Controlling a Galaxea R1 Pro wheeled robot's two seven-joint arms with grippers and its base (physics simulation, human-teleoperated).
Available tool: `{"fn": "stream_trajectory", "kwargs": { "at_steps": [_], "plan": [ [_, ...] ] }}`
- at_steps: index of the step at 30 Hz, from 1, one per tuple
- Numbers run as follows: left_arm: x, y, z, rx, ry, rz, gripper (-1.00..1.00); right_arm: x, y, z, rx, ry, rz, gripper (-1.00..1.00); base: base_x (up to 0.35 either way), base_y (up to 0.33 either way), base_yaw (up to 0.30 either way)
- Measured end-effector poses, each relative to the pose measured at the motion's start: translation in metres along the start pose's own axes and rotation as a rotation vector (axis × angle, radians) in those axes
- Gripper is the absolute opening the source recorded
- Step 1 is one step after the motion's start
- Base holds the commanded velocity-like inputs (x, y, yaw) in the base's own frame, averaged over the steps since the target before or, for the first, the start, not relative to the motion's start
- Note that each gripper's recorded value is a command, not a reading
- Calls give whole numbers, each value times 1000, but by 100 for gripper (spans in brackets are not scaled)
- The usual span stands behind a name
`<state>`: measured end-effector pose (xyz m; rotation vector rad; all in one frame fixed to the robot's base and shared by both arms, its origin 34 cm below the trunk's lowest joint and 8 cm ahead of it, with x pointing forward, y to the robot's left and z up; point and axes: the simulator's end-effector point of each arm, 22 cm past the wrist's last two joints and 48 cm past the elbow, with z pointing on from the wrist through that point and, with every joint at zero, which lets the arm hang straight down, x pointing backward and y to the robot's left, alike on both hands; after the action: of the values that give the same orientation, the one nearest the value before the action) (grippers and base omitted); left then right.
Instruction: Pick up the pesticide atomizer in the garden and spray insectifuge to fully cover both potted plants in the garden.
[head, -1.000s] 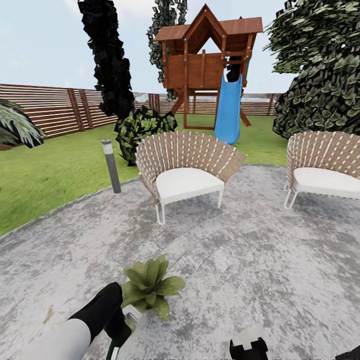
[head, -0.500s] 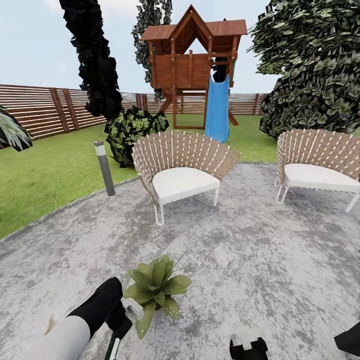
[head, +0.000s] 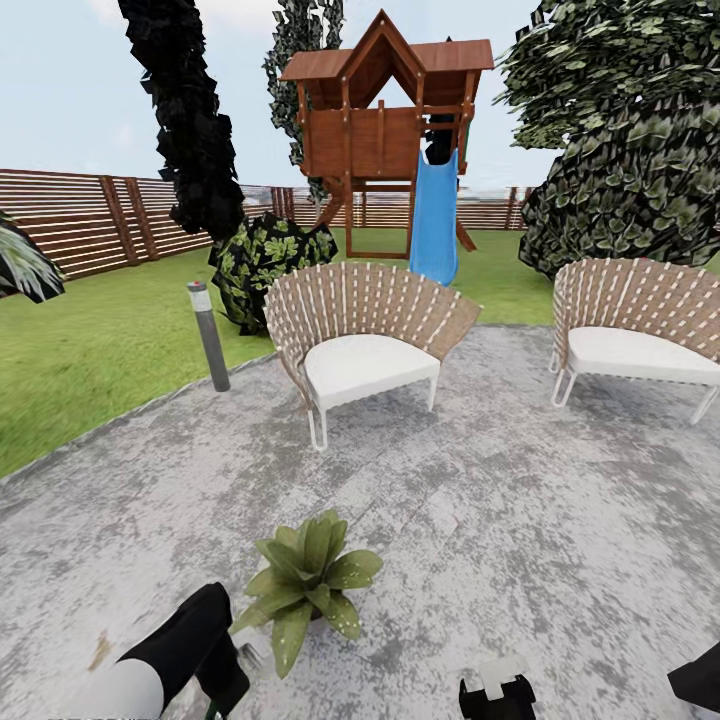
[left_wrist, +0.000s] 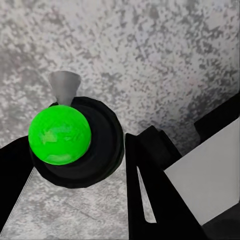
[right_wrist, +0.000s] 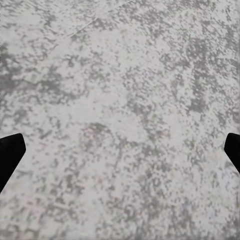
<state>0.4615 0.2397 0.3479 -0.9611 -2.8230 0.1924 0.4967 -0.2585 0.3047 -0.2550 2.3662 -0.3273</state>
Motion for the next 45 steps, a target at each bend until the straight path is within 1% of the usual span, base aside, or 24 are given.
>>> {"fn": "stream_trajectory", "kwargs": {
  "at_steps": [3, 7, 11, 16, 19, 22, 25, 28, 29, 32, 38, 45],
  "plan": [
    [-8, 1, -5, -4, -13, 2, -100, 0, 1, 0, -1, 0, 2, 100, 0, 57, -2],
    [-7, 3, -5, -9, -12, 2, -100, 0, 1, 0, -1, 0, 2, 100, -49, 243, -162],
    [-6, 3, -4, -9, -11, 1, -100, 0, 1, 0, -1, 0, 2, 100, -66, 201, -278],
    [-2, 0, -1, 0, -8, 1, -100, 0, 1, 0, -1, 0, 2, 100, -4, 13, -40],
    [-13, -7, -4, 6, -24, 9, -100, 0, 1, 0, 0, 0, 2, 100, 0, 1, -2],
    [-20, -7, -8, 0, -38, 16, -100, 0, 1, 0, -1, 0, 2, 100, 0, 0, -19],
    [-12, 5, -9, -15, -30, 7, -100, 0, 1, 0, -1, 0, 2, 100, 0, 0, -211],
    [6, 24, -9, -36, -9, -13, -100, 0, 1, 0, 0, 0, 2, 100, 0, 0, -247],
    [9, 26, -8, -36, -5, -19, -100, 0, 1, 0, 1, 1, 3, 100, 0, 0, -93],
    [12, 27, -7, -33, -2, -25, -100, 0, 1, 0, 1, 0, 3, 100, 0, 0, -34],
    [1, 21, -10, -34, -18, -11, -100, 0, 1, 0, -1, -1, 0, 100, -9, 23, -2],
    [4, 29, -13, -46, -15, -20, -100, 0, 1, 0, -1, 0, 1, 100, -100, 253, -45]
  ]
}}
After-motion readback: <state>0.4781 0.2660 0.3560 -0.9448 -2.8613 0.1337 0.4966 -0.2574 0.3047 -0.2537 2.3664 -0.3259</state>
